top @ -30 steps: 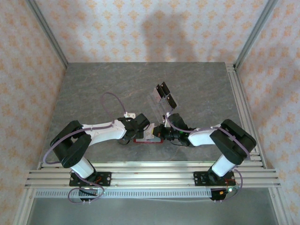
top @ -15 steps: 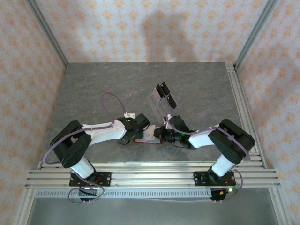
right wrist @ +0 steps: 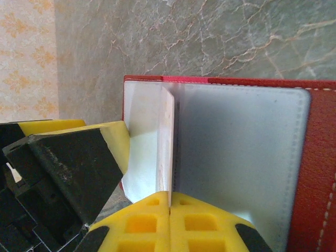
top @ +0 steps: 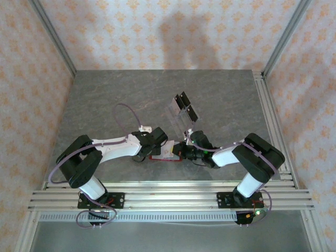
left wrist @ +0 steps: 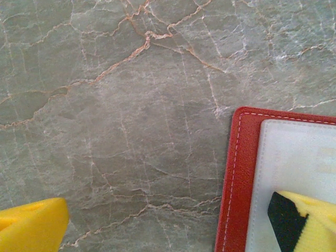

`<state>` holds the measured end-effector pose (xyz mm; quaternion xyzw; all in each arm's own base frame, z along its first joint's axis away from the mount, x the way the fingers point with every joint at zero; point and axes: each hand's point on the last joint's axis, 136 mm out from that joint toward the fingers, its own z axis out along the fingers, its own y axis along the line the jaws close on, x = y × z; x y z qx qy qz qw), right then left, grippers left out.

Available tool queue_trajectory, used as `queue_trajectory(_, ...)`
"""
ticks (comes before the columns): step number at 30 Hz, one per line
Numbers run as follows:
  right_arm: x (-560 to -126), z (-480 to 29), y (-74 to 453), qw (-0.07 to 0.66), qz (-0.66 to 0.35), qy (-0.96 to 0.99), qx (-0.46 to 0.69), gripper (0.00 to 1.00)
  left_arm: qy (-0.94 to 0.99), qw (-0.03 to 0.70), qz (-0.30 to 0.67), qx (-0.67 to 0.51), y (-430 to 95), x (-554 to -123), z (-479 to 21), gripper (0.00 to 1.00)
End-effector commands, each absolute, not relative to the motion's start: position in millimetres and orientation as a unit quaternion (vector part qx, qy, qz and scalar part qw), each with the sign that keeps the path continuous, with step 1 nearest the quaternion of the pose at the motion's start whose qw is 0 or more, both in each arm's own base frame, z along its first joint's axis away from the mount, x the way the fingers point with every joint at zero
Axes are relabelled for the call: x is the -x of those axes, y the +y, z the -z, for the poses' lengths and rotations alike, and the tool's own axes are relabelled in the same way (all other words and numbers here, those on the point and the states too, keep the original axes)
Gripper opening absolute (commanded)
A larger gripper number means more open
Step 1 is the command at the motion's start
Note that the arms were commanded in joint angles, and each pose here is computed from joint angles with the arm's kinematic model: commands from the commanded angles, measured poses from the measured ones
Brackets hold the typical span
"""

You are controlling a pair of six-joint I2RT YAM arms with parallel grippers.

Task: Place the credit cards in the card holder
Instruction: Insert the credit card into the card slot.

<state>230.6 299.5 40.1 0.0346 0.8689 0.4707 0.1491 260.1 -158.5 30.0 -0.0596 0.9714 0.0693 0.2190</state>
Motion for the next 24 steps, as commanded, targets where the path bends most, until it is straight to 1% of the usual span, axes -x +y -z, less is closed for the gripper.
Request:
queue_trajectory(1, -227.8, -31.8, 297.2, 0.143, -0.471, 0.870, -0.038, 0.00, 0.972, 0.203, -0.110, 0.050, -142.5, -247.5, -27.2, 1.00)
queue_trajectory(24, -226.1, -22.9, 301.1, 0.132, -0.488, 0.862, -0.047, 0.00, 0.972, 0.202, -0.109, 0.050, -143.1, -247.8, -25.8, 1.00)
